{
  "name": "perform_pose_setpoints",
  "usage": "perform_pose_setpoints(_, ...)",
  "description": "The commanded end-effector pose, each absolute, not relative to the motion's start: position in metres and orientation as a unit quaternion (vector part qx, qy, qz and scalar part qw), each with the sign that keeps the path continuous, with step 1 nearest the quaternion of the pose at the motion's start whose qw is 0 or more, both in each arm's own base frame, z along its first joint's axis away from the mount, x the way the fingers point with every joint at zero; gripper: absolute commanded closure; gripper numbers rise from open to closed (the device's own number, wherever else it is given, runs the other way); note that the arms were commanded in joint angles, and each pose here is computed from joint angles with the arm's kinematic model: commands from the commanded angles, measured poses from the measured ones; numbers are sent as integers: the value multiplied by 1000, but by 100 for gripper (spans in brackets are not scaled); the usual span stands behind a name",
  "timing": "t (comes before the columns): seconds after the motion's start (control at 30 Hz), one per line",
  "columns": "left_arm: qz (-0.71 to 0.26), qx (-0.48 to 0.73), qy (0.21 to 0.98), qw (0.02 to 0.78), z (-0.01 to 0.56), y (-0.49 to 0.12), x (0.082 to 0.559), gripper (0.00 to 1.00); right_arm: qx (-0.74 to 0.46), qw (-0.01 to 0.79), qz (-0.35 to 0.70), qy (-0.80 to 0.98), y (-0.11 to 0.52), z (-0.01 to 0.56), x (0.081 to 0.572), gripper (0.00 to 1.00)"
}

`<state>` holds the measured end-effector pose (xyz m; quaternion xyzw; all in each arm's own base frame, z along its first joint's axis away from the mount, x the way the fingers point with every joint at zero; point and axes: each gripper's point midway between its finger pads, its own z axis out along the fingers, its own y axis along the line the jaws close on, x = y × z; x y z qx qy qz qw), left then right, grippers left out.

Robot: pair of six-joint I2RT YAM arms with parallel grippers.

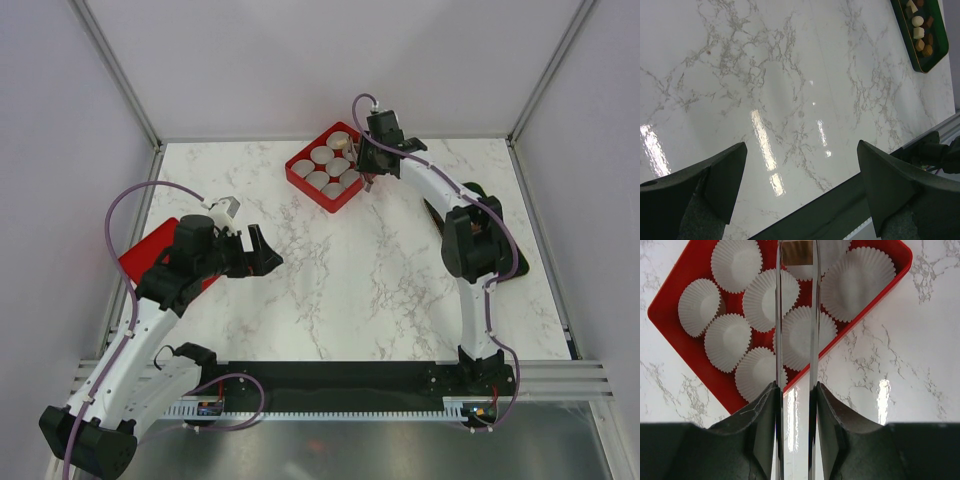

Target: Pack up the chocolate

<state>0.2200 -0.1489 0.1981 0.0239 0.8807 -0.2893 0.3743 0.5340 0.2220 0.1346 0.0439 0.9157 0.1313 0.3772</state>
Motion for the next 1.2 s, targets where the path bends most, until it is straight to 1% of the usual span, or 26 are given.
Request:
perform_pose_setpoints(0.0,-288,46,872,393,203,-150,225,0,48,430,141,890,229,163,558,59)
perform_pose_setpoints(0.33,-287,46,873,391,201,-150,225,0,43,425,116,897,225,140,565,56)
perform_pose_setpoints(0.6,-285,44,874,391,201,-149,226,0,38,442,116,889,225,151,571,52)
perform_pose_setpoints(0.77,-285,44,874,391,201,-149,226,0,34,455,120,882,225,166,572,49)
perform_pose_setpoints(0.93,-285,43,874,392,201,-149,226,0,35,470,121,874,221,188,568,49)
perform_pose_setpoints(0.97,-284,43,874,392,201,-149,226,0,35,479,125,868,220,203,565,49)
perform_pose_setpoints(1.03,-285,43,874,393,201,-149,226,0,34,481,126,867,218,210,558,49)
perform_pose_setpoints(1.07,-285,43,873,393,202,-148,225,0,33,492,133,860,216,229,553,49)
perform_pose_setpoints(1.13,-286,44,873,393,202,-149,225,0,31,489,133,862,213,234,541,50)
perform_pose_setpoints(1.17,-285,44,872,395,203,-149,226,0,32,498,137,855,209,252,533,51)
